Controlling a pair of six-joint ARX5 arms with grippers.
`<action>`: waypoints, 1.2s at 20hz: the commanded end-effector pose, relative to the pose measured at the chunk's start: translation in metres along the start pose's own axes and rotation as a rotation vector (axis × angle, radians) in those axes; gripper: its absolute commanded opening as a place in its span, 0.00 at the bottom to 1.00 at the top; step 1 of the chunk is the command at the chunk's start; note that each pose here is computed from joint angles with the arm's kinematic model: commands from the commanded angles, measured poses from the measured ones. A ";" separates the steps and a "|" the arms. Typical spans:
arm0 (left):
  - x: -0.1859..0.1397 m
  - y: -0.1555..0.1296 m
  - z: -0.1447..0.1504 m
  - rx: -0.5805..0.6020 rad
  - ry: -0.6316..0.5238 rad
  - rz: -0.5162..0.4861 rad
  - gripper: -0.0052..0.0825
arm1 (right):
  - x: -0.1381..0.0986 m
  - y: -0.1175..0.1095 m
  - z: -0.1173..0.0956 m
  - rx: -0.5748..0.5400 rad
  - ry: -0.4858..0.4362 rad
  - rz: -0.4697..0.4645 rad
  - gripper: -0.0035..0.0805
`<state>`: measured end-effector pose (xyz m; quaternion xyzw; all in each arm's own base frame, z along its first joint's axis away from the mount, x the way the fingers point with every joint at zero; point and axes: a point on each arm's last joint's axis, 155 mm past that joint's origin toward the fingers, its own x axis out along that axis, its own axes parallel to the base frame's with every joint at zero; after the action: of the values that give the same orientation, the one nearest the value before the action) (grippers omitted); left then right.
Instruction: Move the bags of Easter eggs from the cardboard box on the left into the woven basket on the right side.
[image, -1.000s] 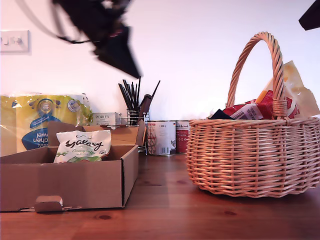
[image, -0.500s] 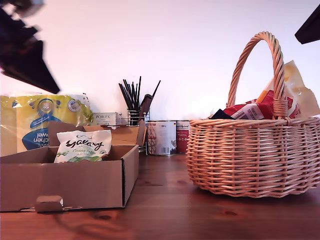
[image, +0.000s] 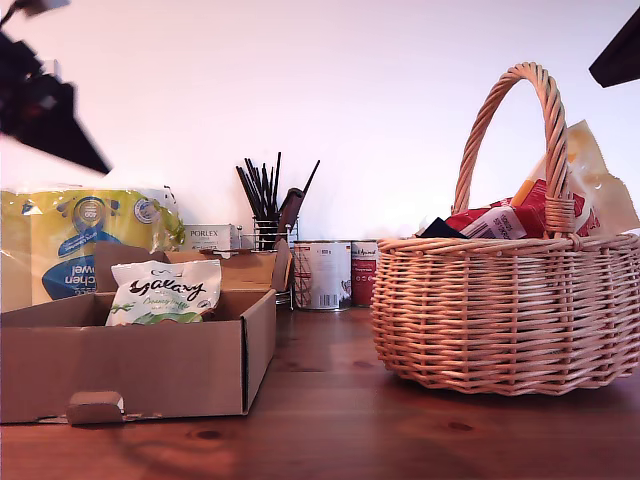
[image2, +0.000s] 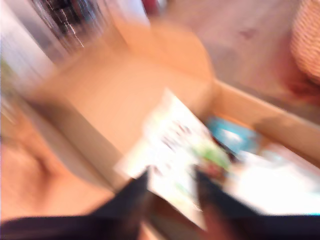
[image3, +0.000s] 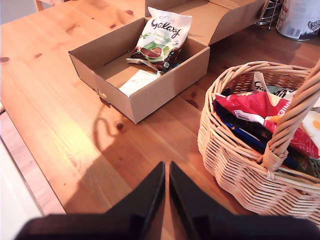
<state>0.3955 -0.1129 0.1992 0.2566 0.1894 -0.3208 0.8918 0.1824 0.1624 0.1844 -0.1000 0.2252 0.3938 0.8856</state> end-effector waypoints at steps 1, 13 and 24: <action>0.005 0.000 0.003 0.064 -0.020 0.004 0.81 | -0.001 0.001 0.004 -0.006 -0.013 0.002 0.03; 0.066 0.009 -0.015 -0.010 0.124 -0.172 0.81 | -0.001 0.001 0.004 -0.006 -0.013 0.002 0.03; 0.099 -0.003 -0.063 0.134 0.270 -0.244 0.81 | -0.001 0.001 0.005 -0.007 -0.014 0.002 0.03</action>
<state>0.4549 -0.1209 0.1157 0.3326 0.3052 -0.3914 0.8019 0.1825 0.1625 0.1845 -0.1000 0.2250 0.3938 0.8856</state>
